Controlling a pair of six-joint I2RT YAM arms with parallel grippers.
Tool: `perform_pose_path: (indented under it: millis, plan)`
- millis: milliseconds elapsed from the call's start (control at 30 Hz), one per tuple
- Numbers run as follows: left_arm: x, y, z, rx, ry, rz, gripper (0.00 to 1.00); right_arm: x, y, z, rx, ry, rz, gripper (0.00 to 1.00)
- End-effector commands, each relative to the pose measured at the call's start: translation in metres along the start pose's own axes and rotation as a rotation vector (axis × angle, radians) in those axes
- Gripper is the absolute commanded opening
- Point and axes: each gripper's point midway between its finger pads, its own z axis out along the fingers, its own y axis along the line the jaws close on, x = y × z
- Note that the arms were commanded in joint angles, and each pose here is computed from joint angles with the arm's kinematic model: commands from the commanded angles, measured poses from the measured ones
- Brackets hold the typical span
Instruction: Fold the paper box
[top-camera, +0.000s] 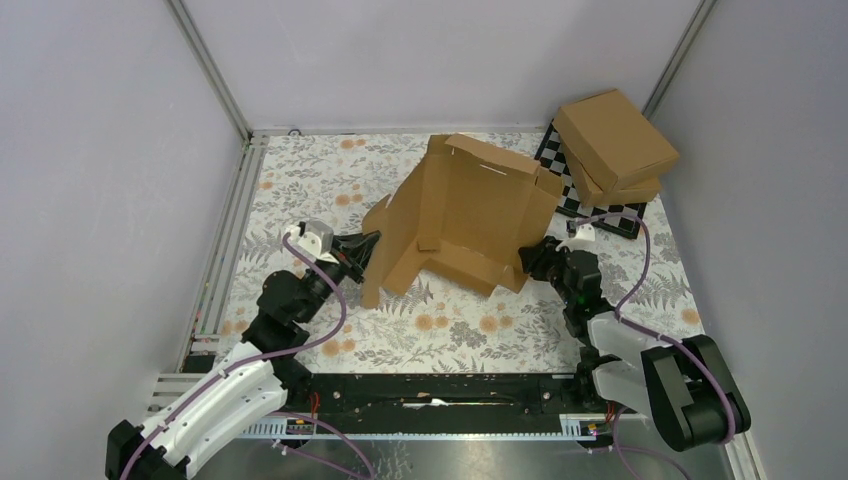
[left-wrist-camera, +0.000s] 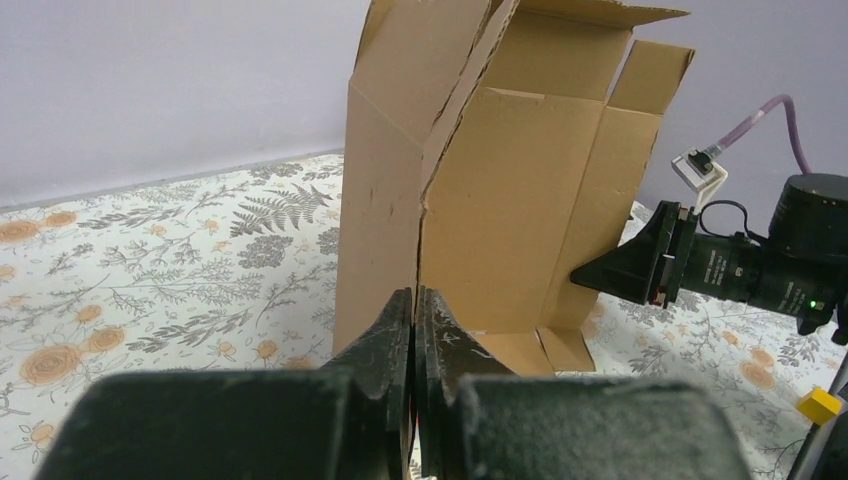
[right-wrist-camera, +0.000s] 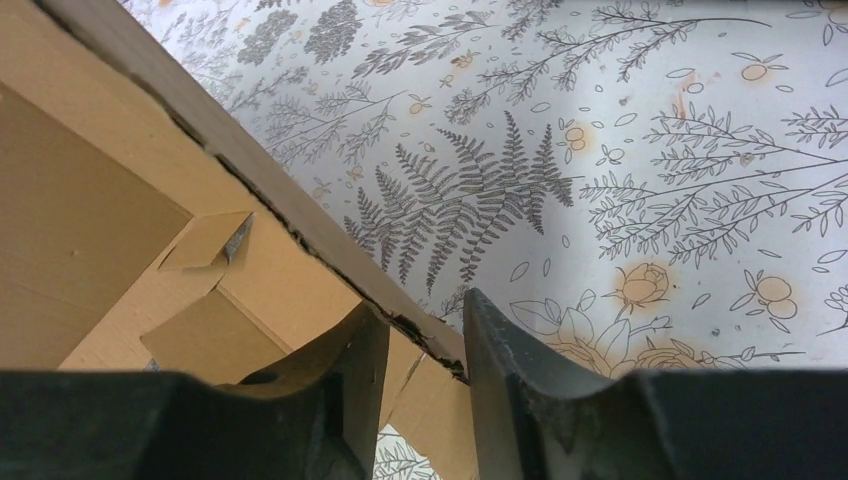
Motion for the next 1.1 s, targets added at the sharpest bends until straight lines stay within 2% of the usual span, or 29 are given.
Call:
perform_pose_path:
  millis: [0, 67, 200, 300, 367, 567, 767, 967, 1067]
  plan:
    - [-0.002, -0.011, 0.000, 0.059, -0.016, 0.020, 0.00, -0.021, 0.007, 0.009, 0.063, 0.024, 0.081, 0.36]
    - [-0.003, -0.013, 0.000, 0.067, -0.016, 0.025, 0.00, -0.028, 0.006, 0.009, 0.120, 0.058, 0.110, 0.29]
    - [-0.003, -0.017, -0.001, 0.076, -0.016, 0.031, 0.00, -0.044, 0.024, 0.005, 0.090, 0.070, 0.164, 0.13]
    - [-0.003, -0.016, -0.001, 0.069, -0.016, 0.032, 0.00, -0.050, 0.035, 0.001, 0.058, 0.072, 0.211, 0.06]
    - [-0.002, -0.015, -0.001, 0.059, -0.015, 0.032, 0.00, -0.052, 0.040, -0.001, 0.042, 0.078, 0.229, 0.04]
    - [0.003, -0.013, 0.002, 0.050, 0.002, 0.032, 0.00, -0.060, 0.058, -0.004, -0.024, 0.081, 0.286, 0.09]
    - [0.008, -0.013, 0.004, 0.047, 0.018, 0.030, 0.00, -0.066, 0.087, -0.006, -0.141, 0.110, 0.440, 0.14]
    - [0.015, -0.013, 0.008, 0.048, 0.043, 0.025, 0.00, -0.079, 0.103, -0.006, -0.188, 0.111, 0.543, 0.26]
    - [0.018, -0.013, 0.009, 0.050, 0.053, 0.023, 0.00, -0.079, 0.106, -0.004, -0.212, 0.113, 0.546, 0.40]
